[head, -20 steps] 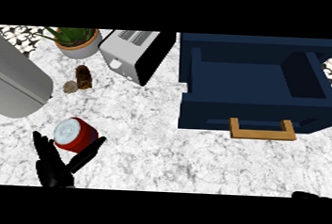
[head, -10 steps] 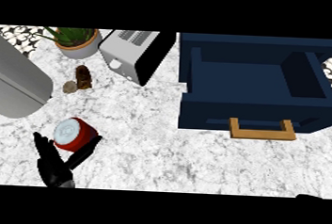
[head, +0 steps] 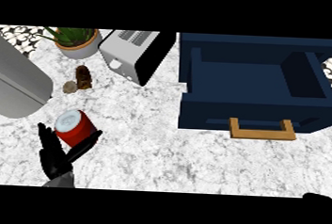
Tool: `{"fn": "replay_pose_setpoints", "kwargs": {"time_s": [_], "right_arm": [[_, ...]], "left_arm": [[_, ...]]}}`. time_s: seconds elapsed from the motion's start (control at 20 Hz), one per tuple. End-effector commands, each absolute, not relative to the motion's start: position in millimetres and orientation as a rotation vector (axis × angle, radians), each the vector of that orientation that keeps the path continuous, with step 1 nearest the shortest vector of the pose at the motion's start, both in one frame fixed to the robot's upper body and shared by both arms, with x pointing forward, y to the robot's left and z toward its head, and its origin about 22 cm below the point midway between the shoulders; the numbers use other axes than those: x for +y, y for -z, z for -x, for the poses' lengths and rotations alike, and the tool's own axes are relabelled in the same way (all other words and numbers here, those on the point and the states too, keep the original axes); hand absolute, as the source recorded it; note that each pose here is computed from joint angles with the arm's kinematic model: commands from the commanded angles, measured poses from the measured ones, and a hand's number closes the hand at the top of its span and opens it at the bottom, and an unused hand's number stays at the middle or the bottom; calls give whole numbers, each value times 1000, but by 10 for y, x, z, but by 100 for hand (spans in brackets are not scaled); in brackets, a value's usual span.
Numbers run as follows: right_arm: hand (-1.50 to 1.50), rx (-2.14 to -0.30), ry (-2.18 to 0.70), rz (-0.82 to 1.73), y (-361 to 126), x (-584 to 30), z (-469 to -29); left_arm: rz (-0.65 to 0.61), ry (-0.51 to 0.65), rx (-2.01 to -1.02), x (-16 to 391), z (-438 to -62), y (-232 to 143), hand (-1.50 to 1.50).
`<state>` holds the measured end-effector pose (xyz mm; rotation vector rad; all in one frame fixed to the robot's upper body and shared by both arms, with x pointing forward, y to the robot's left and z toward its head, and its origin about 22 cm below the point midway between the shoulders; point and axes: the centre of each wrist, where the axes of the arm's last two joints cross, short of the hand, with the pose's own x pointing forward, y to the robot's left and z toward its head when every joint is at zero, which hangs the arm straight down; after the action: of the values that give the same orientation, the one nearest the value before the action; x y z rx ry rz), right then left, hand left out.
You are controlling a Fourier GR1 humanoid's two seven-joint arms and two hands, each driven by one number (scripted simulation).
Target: Pick up the can, place it into the drawer and close the drawer
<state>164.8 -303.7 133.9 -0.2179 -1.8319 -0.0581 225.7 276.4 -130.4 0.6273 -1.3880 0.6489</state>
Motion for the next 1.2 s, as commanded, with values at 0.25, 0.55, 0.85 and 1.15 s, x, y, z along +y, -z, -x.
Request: {"fn": "replay_pose_setpoints", "kwargs": {"time_s": [0.25, 0.55, 0.85, 1.15], "right_arm": [[-150, -1847, 48, 199, -1389, -3091, -1600], [-150, -1843, 49, 241, -1377, -3051, -1657], [-150, -1874, 54, 243, -1310, -3090, -1775], [-150, -1887, 47, 230, -1432, -2925, -1706]], "left_arm": [[-487, -621, -1460, 2930, -2567, 1308, 150], [-444, -599, -1504, 2825, -2544, 1377, 150], [-328, -522, -1584, 2740, -2829, 1213, 150], [18, -145, -1609, 2351, -3385, 801, 150]]}}
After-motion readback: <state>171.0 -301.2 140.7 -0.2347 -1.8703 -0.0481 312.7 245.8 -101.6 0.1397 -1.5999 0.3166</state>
